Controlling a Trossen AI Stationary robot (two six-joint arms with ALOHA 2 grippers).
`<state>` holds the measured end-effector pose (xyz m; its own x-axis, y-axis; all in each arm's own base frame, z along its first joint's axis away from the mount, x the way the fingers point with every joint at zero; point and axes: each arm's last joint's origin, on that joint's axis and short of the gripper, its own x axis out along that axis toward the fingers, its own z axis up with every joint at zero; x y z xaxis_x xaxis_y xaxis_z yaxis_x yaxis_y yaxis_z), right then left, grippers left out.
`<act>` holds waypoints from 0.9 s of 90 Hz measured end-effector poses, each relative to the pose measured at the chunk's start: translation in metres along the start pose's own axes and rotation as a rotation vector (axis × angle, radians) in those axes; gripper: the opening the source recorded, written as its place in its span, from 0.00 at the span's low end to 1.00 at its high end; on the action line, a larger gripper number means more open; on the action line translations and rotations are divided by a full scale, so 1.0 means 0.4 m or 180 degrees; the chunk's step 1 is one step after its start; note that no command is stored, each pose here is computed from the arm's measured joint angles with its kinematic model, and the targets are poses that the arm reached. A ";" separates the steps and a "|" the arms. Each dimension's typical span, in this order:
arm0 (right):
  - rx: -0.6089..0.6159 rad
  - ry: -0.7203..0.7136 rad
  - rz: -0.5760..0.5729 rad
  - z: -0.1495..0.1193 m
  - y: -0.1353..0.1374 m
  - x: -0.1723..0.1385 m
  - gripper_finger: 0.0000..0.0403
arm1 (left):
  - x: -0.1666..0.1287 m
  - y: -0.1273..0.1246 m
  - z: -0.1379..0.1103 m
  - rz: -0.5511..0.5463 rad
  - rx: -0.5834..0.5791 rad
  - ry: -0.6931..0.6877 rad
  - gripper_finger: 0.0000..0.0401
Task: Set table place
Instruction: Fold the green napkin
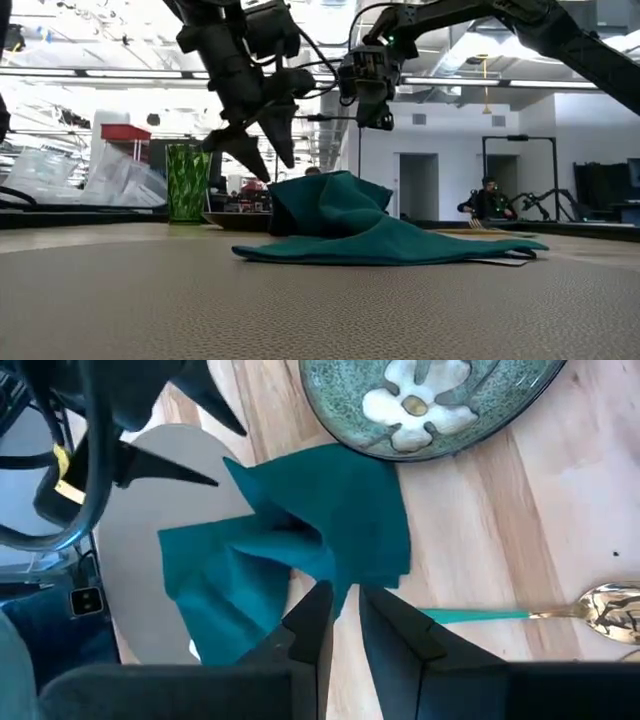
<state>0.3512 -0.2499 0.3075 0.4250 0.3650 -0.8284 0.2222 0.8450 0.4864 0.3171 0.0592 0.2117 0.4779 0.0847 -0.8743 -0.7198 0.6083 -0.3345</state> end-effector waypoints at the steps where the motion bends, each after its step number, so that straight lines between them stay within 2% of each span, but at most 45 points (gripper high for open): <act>1: 0.0001 0.0003 0.0001 0.000 0.000 0.000 0.11 | 0.000 0.001 0.000 0.0006 -0.0001 0.0007 0.53; 27: -0.0001 0.0007 0.0002 -0.001 0.000 0.000 0.11 | 0.028 0.004 -0.014 -0.0237 -0.0033 -0.0077 0.53; 39: -0.0037 0.0004 0.0001 -0.001 -0.001 -0.001 0.11 | 0.032 0.003 -0.021 -0.0216 0.0008 -0.0048 0.50; 51: -0.0028 0.0021 0.0005 -0.002 -0.001 -0.001 0.11 | 0.091 0.005 -0.026 -0.0248 0.0081 0.0140 0.37; 57: -0.0028 0.0029 0.0008 -0.003 -0.001 -0.001 0.11 | 0.123 -0.002 -0.028 -0.0355 0.0124 0.0241 0.26; 67: -0.0017 0.0043 0.0011 -0.004 -0.001 -0.001 0.11 | 0.138 -0.008 -0.022 -0.0342 0.0123 0.0265 0.05; 81: -0.0004 0.0062 0.0016 -0.006 0.000 -0.001 0.11 | 0.105 -0.017 -0.011 -0.0294 0.0133 0.0265 0.00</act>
<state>0.3489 -0.2491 0.3072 0.4089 0.3767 -0.8312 0.2189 0.8437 0.4901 0.3399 0.0551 0.1757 0.4963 -0.0380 -0.8673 -0.6523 0.6429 -0.4015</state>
